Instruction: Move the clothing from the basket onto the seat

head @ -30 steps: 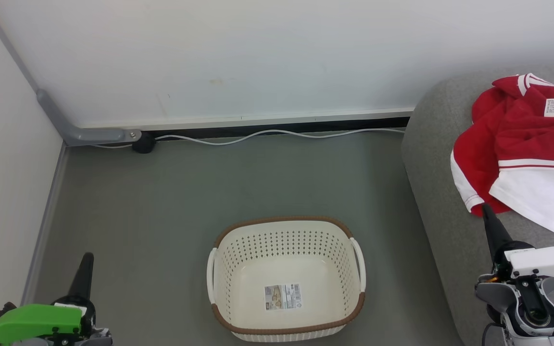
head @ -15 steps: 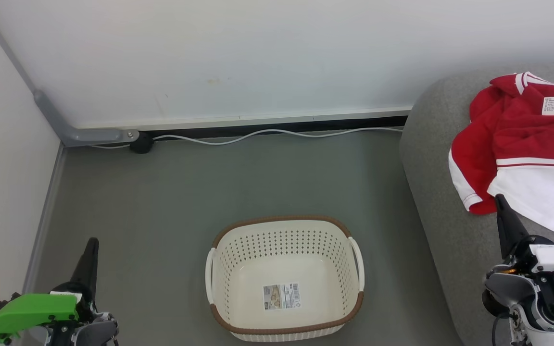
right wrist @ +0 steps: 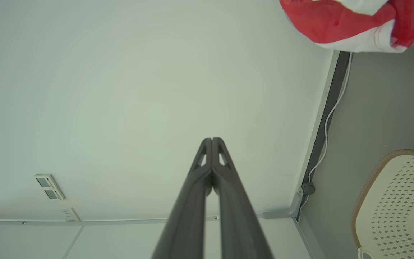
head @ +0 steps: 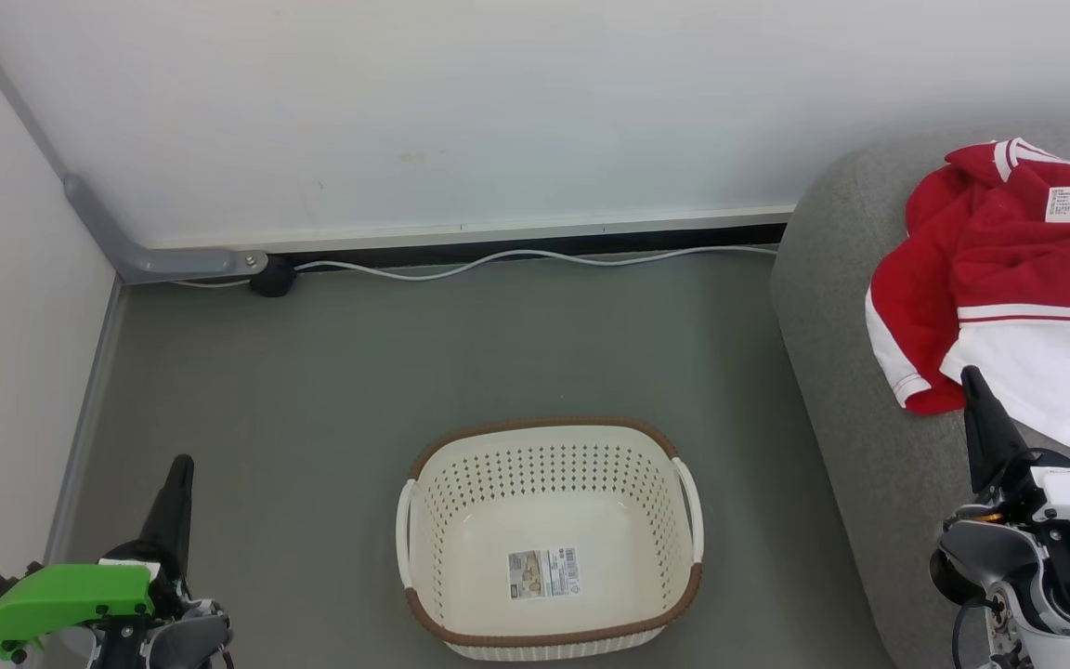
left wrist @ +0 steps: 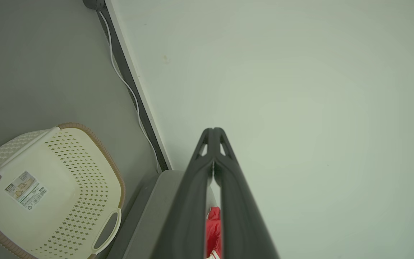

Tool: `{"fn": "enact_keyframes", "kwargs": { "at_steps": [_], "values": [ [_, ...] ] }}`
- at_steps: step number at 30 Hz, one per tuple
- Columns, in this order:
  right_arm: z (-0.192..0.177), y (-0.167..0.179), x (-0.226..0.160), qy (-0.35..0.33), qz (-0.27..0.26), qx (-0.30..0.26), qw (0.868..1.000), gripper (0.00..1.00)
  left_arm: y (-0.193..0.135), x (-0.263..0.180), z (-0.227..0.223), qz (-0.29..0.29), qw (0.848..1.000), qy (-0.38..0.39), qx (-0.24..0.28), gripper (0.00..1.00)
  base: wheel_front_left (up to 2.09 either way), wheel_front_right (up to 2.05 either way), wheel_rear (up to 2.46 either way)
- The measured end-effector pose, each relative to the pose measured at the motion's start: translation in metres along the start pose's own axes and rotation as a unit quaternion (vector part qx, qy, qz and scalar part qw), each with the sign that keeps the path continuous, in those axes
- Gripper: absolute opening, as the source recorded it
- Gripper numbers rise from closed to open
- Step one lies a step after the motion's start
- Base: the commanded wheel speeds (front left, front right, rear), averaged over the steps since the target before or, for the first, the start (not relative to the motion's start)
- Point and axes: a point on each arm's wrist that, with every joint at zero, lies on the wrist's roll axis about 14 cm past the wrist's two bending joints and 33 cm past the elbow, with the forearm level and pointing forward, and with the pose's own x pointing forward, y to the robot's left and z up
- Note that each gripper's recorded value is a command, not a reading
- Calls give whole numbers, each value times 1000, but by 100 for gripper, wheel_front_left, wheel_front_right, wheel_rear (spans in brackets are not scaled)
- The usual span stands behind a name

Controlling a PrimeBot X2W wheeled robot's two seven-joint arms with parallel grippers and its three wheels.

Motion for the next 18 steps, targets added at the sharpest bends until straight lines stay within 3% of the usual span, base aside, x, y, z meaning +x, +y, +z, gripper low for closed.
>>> {"fn": "enact_keyframes", "kwargs": {
  "at_steps": [18],
  "values": [
    [-1,2,0,1,2,0,1000,0,1,0,0,1,1000,-1,0,0,0,0,0]
  ]
}}
